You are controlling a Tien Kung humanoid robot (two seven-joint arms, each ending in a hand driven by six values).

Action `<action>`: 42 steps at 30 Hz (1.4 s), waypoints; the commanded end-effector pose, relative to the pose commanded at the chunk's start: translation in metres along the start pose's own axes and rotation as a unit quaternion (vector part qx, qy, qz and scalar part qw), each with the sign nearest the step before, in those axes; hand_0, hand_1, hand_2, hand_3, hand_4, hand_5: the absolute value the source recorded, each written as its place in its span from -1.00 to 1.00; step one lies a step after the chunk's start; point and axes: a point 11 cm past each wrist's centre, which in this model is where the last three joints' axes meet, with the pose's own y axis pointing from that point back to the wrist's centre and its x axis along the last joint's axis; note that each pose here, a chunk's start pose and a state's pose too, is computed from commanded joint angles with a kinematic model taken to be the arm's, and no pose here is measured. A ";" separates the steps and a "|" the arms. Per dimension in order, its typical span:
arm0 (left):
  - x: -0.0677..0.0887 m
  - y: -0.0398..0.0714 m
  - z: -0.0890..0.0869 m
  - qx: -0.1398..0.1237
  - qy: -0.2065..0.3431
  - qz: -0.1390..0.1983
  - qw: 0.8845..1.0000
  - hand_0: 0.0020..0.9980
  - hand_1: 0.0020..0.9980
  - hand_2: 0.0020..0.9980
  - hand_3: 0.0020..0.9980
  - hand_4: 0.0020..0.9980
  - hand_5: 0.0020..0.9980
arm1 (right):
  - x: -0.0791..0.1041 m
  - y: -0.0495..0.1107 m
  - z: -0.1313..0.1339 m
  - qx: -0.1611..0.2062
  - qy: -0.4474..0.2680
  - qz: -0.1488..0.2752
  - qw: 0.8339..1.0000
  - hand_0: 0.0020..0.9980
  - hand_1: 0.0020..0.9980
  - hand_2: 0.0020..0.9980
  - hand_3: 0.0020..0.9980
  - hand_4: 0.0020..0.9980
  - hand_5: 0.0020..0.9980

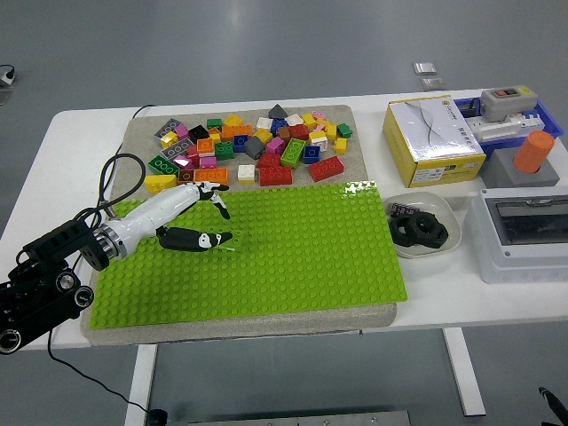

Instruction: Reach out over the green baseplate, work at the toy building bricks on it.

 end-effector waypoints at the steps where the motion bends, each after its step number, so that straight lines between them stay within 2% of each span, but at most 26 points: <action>1: -0.002 0.000 -0.002 0.002 -0.005 -0.001 1.000 1.00 0.99 0.89 0.15 0.58 0.00 | 0.000 0.000 0.000 0.000 0.000 0.000 1.000 0.36 0.32 0.43 0.47 0.77 0.69; 5: -0.008 0.000 -0.013 0.020 -0.042 0.005 0.999 1.00 0.99 0.89 0.15 0.58 0.00 | 0.000 0.000 0.000 0.000 -0.001 0.000 1.000 0.36 0.32 0.43 0.47 0.77 0.69; 6: -0.009 0.000 -0.014 0.023 -0.049 0.007 0.998 1.00 1.00 1.00 0.40 0.53 1.00 | 0.000 0.000 0.000 0.000 -0.001 0.000 1.000 0.37 0.32 0.43 0.47 0.77 0.69; 10: -0.006 0.000 -0.017 0.044 -0.068 0.023 0.996 1.00 1.00 1.00 0.40 0.53 1.00 | 0.000 0.000 0.000 0.000 -0.001 0.000 1.000 0.37 0.32 0.43 0.47 0.77 0.69; 15: 0.002 0.002 -0.016 0.061 -0.029 0.038 0.997 1.00 1.00 1.00 0.41 0.55 1.00 | 0.000 0.000 0.000 0.000 -0.001 0.000 1.000 0.36 0.32 0.43 0.47 0.77 0.69; 23: 0.011 0.005 -0.009 0.058 -0.004 0.039 0.998 1.00 1.00 1.00 0.37 0.53 1.00 | 0.001 0.000 -0.002 0.002 -0.001 0.001 1.000 0.36 0.32 0.43 0.47 0.77 0.69; 28: 0.009 0.009 -0.007 0.069 0.020 0.016 0.997 1.00 1.00 1.00 0.35 0.54 1.00 | 0.002 0.000 -0.003 0.004 -0.003 0.002 1.000 0.36 0.32 0.43 0.47 0.77 0.69; 35: 0.005 0.016 -0.008 0.125 0.078 -0.039 0.988 1.00 1.00 1.00 0.36 0.55 1.00 | 0.004 0.001 -0.006 0.006 -0.003 0.004 1.000 0.36 0.32 0.43 0.47 0.77 0.69; 38: 0.008 0.018 -0.010 0.151 0.103 -0.046 0.982 1.00 1.00 1.00 0.44 0.56 1.00 | 0.004 0.001 -0.006 0.006 -0.003 0.004 1.000 0.36 0.32 0.43 0.47 0.77 0.69; 42: 0.010 0.020 -0.013 0.168 0.097 -0.042 0.980 1.00 1.00 1.00 0.46 0.59 1.00 | 0.004 0.001 -0.006 0.006 -0.004 0.004 1.000 0.36 0.32 0.43 0.47 0.77 0.69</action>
